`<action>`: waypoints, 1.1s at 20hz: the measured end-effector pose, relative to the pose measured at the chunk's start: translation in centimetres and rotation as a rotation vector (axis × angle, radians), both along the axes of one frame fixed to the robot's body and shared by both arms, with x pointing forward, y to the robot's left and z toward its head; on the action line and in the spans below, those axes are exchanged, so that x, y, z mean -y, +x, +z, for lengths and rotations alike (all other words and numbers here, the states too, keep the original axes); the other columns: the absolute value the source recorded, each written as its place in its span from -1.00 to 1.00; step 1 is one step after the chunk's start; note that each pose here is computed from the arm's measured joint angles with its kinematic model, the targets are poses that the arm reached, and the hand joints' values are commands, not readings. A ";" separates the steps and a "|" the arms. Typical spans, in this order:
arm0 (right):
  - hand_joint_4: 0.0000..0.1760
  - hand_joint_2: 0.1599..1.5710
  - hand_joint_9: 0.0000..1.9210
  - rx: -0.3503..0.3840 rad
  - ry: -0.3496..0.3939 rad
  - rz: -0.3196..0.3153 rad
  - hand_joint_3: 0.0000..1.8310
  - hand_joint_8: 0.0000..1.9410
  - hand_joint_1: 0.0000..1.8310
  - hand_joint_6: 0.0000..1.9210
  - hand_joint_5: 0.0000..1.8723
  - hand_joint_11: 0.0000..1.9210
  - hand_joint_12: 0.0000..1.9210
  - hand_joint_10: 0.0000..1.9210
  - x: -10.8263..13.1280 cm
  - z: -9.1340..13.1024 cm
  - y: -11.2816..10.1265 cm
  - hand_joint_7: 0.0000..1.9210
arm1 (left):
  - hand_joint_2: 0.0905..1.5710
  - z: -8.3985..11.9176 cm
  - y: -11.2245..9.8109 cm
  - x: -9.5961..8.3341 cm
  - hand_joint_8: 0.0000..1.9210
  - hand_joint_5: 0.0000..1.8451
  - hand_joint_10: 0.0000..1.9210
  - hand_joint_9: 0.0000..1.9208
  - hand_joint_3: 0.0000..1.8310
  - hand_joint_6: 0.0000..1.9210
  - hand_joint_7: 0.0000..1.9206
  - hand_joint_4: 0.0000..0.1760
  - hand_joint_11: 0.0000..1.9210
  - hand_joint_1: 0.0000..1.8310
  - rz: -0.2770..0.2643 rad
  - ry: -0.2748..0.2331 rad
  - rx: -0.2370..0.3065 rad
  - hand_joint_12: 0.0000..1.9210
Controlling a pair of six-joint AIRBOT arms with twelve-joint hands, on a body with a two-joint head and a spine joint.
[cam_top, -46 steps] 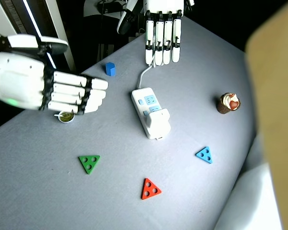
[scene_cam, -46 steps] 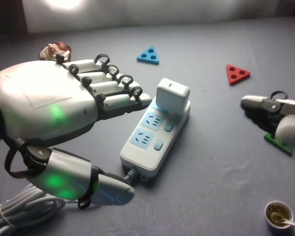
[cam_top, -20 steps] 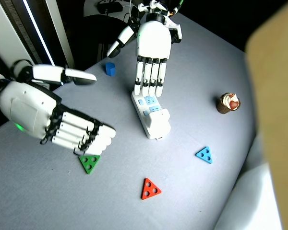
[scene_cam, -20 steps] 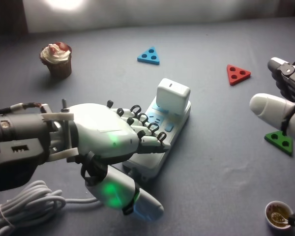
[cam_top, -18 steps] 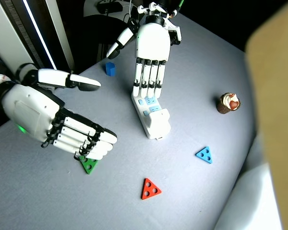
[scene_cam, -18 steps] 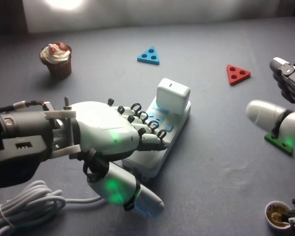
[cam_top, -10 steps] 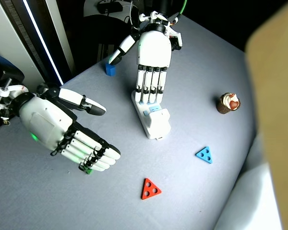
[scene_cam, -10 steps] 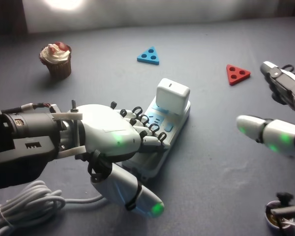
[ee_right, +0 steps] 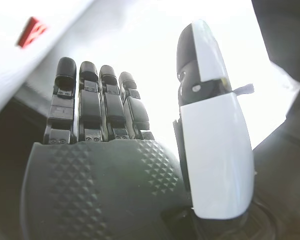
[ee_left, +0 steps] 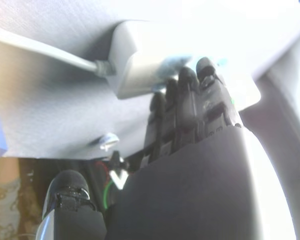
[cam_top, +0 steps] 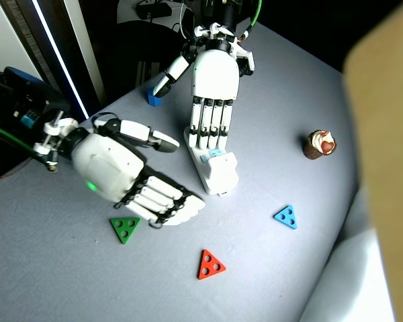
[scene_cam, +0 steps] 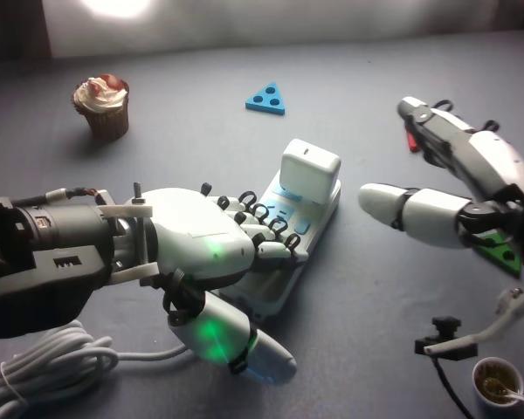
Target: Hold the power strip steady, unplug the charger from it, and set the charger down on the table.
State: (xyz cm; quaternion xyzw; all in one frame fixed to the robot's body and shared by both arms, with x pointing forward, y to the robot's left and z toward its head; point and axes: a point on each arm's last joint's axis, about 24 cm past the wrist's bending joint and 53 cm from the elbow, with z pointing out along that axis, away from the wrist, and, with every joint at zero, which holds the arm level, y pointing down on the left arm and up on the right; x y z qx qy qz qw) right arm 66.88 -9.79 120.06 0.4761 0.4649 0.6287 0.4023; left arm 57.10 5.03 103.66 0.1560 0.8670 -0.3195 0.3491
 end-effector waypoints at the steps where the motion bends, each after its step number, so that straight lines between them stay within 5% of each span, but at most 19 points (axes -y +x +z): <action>1: -1.00 0.30 -0.79 -0.001 -0.007 0.014 -1.00 -1.00 0.15 -1.00 -0.79 -1.00 -0.38 -1.00 -0.6 0.1 0.1 -0.81 | 0.19 0.0 0.0 0.0 -1.00 -0.86 -1.00 -0.90 -1.00 -1.00 -0.88 -1.00 -0.96 -1.00 0.000 -0.001 0.000 -0.88; 22: -1.00 0.32 -0.78 0.017 -0.033 0.051 -1.00 -0.99 0.10 -0.99 -0.81 -0.98 -0.37 -0.98 -5.4 -0.6 2.8 -0.79 | 0.20 -0.6 -0.4 -0.2 -0.99 -0.89 -0.99 -0.90 -1.00 -0.99 -0.88 -1.00 -0.95 -1.00 -0.004 0.018 -0.013 -0.89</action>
